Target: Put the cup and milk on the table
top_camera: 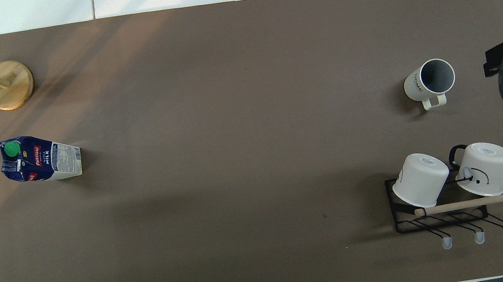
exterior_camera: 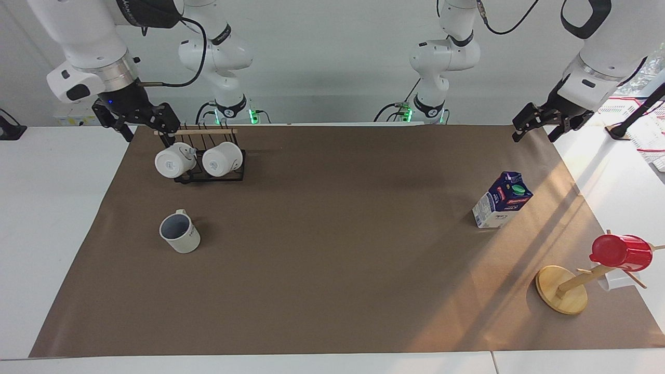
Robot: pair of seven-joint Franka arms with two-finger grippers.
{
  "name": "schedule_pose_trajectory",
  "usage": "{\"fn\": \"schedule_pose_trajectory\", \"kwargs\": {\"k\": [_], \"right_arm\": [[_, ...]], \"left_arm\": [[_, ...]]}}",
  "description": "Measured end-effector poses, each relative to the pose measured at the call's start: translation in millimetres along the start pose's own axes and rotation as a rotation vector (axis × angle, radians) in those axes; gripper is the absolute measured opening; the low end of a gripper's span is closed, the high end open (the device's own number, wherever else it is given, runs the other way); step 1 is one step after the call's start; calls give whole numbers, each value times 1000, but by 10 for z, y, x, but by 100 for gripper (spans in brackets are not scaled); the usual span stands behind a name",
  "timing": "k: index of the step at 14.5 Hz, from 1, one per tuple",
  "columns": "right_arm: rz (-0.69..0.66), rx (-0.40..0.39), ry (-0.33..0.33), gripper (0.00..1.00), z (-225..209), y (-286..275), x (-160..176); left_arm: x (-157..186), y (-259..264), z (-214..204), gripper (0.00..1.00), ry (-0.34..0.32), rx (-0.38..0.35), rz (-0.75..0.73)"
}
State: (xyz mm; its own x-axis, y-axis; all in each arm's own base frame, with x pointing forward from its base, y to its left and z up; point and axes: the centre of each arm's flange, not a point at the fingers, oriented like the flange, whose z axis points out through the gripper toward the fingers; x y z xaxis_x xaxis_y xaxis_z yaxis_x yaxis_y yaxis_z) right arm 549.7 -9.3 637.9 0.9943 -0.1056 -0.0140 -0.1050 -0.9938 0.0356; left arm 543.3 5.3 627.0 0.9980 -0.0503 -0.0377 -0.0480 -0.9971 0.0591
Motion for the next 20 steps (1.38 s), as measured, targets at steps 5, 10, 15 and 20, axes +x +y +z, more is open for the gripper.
{"fn": "schedule_pose_trajectory", "kwargs": {"k": [5, 10, 15, 20], "right_arm": [[1, 0, 0, 100, 0, 4, 0], [1, 0, 0, 100, 2, 4, 1], [-2, 9, 82, 100, 212, -17, 117], [-75, 5, 141, 100, 612, 297, 312]], "left_arm": [[1, 23, 5, 100, -1, 0, 4], [1, 23, 6, 100, -1, 0, 4], [1, 22, 8, 100, -2, 0, 4], [20, 13, 35, 100, 8, 1, 2]]}}
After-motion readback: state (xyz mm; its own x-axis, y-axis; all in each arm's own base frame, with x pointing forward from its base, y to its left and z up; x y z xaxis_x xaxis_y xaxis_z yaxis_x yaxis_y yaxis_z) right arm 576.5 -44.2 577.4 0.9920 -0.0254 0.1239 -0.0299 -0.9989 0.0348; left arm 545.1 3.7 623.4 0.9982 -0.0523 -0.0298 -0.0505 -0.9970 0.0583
